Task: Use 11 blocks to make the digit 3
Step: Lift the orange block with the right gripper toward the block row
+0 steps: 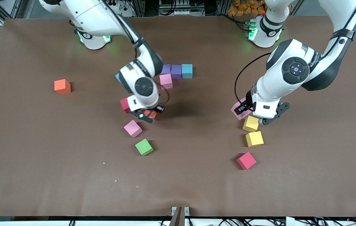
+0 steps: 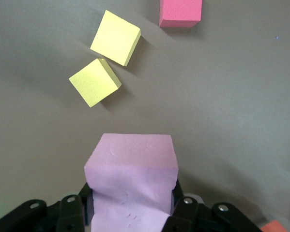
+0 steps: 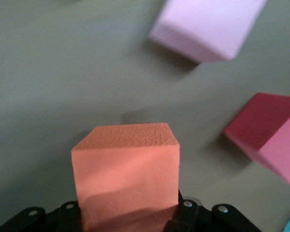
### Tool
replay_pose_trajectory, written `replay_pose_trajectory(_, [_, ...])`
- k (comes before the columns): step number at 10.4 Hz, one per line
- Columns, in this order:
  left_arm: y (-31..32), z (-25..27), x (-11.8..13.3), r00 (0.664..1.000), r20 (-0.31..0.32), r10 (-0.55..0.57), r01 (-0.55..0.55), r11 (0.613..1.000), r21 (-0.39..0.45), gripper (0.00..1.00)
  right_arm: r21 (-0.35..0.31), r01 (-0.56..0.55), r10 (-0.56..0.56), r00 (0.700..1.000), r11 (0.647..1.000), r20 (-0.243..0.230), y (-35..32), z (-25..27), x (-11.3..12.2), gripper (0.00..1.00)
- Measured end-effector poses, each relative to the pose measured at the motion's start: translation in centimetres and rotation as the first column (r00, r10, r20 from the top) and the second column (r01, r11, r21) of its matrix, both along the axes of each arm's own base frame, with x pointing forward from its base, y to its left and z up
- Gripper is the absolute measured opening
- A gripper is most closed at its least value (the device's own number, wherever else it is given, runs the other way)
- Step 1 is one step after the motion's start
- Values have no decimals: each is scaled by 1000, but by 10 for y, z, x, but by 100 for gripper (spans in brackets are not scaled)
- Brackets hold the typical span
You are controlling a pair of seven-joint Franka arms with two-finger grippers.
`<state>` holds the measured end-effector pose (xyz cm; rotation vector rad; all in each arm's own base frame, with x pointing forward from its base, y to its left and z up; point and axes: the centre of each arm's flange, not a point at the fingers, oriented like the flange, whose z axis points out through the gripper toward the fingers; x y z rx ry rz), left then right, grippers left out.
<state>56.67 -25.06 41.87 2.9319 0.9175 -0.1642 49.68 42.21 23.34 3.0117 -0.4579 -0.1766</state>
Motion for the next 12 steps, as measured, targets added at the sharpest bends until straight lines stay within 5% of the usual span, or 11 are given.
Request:
replay_pose_trajectory(4, [0, 0, 0, 1000, 1, 0, 0, 1000, 0, 60, 22, -300, 300, 954, 954, -18, 52, -2, -50, 59])
replay_pose_trajectory(8, [0, 0, 0, 1000, 1, 0, 0, 1000, 0, 60, 4, -362, 361, 930, 932, -63, 56, -26, -78, 59])
replay_pose_trajectory(12, [0, 0, 0, 1000, 1, 0, 0, 1000, 0, 60, 12, -381, 381, 923, 924, -51, 54, -39, -88, 59])
